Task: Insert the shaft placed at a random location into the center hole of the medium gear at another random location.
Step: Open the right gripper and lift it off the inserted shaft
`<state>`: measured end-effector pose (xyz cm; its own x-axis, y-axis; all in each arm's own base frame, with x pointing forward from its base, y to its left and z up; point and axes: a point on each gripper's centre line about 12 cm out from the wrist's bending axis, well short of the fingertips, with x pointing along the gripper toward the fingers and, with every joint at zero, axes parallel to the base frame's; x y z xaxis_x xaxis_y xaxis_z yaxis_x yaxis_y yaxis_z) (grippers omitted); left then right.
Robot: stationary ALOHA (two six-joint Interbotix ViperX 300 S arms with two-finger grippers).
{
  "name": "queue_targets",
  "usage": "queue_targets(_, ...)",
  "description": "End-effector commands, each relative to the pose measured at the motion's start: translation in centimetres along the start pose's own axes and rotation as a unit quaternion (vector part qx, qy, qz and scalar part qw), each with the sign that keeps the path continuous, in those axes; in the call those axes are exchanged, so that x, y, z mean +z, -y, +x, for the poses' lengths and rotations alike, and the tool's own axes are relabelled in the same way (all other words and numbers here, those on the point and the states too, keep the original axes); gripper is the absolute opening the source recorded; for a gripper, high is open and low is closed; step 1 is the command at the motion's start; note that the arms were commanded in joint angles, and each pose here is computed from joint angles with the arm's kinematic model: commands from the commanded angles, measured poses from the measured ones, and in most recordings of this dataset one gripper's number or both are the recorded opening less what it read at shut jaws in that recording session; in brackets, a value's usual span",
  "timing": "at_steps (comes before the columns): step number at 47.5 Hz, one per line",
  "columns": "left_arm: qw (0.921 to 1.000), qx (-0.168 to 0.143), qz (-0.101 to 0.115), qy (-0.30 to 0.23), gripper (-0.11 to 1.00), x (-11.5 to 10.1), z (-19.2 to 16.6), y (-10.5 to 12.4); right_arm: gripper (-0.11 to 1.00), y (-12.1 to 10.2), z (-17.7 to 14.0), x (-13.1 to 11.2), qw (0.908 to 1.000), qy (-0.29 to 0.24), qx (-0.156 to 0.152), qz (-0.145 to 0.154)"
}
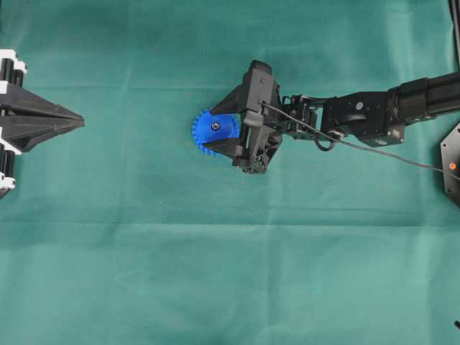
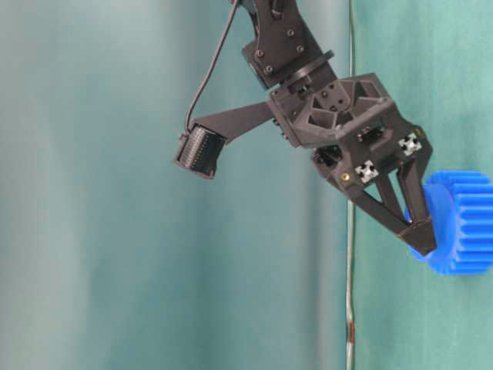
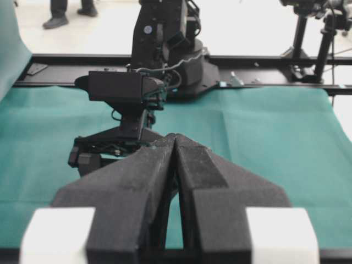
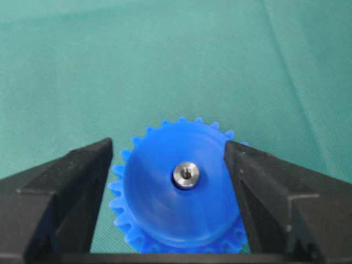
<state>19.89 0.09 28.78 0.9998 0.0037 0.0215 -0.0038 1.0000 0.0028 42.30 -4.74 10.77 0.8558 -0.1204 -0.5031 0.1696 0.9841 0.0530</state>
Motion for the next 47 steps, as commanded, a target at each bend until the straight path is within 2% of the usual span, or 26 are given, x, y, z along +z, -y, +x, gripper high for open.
queue_targets(1,1.0,0.0,0.001,0.008,0.0,0.7,0.2,0.0,0.83,-0.2,-0.2,1.8,0.9996,0.028,0.002,0.009)
queue_targets(11,1.0,0.0,0.001,0.008,0.0,0.7,0.2,0.0,0.82,-0.3,-1.7,3.6,0.9987,0.05,0.004,0.01)
queue_targets(23,1.0,0.0,0.001,0.008,0.0,0.7,0.2,0.0,0.82,-0.6,-5.8,7.7,0.9964,0.084,0.012,-0.001)
queue_targets(29,1.0,0.0,0.001,0.009,0.0,0.7,0.2,0.0,0.82,-0.7,-7.6,8.9,0.9954,0.094,0.015,-0.003)
queue_targets(47,1.0,0.0,0.001,0.008,0.0,0.7,0.1,0.0,0.81,-0.5,-12.3,7.6,0.9943,0.106,0.016,0.002)
